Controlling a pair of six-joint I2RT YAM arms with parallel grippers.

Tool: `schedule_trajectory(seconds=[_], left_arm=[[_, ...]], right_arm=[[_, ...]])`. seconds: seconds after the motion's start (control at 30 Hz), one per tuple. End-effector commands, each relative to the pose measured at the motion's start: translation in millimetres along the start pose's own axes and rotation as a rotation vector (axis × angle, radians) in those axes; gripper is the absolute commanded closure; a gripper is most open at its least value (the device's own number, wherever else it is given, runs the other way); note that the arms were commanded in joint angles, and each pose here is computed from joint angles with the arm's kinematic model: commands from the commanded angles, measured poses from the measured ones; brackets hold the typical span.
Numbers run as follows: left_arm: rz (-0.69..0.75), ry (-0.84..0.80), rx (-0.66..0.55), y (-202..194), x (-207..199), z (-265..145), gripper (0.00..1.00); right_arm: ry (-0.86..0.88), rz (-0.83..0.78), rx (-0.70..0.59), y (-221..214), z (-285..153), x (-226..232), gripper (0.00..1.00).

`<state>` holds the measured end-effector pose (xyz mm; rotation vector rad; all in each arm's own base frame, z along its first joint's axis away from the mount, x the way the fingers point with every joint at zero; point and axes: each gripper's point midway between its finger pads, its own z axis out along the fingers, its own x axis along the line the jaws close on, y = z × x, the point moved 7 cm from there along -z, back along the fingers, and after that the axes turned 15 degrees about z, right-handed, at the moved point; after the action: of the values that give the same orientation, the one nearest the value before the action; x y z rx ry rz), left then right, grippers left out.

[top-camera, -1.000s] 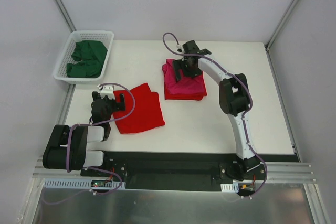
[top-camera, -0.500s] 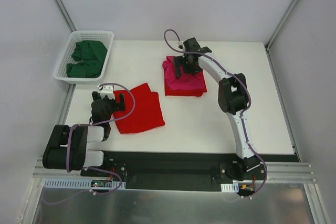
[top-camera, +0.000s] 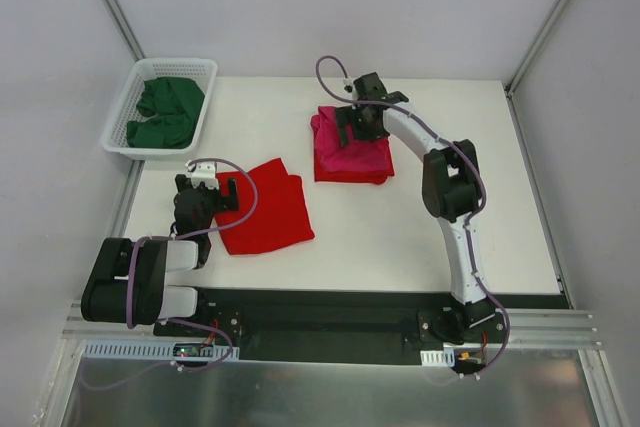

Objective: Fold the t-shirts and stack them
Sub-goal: Put the neatly folded tshirt into the corner of the board with the right arm

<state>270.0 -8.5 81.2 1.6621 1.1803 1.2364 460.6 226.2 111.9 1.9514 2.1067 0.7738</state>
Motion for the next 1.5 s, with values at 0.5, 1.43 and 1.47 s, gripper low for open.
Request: schedule_trajectory(seconds=[0.5,1.43,1.47], left_arm=[[-0.013,0.0,-0.074,17,4,7,0.01],[-0.011,-0.004,-0.07,16,3,7,0.01],[-0.011,-0.004,-0.072,16,3,6,0.01]], right_arm=[[0.466,-0.101,-0.013,-55,-226,38,0.04],[0.29,-0.692,0.112,-116,-236,101,0.04],[0.266,-0.699,0.101,-116,-228,98,0.04]])
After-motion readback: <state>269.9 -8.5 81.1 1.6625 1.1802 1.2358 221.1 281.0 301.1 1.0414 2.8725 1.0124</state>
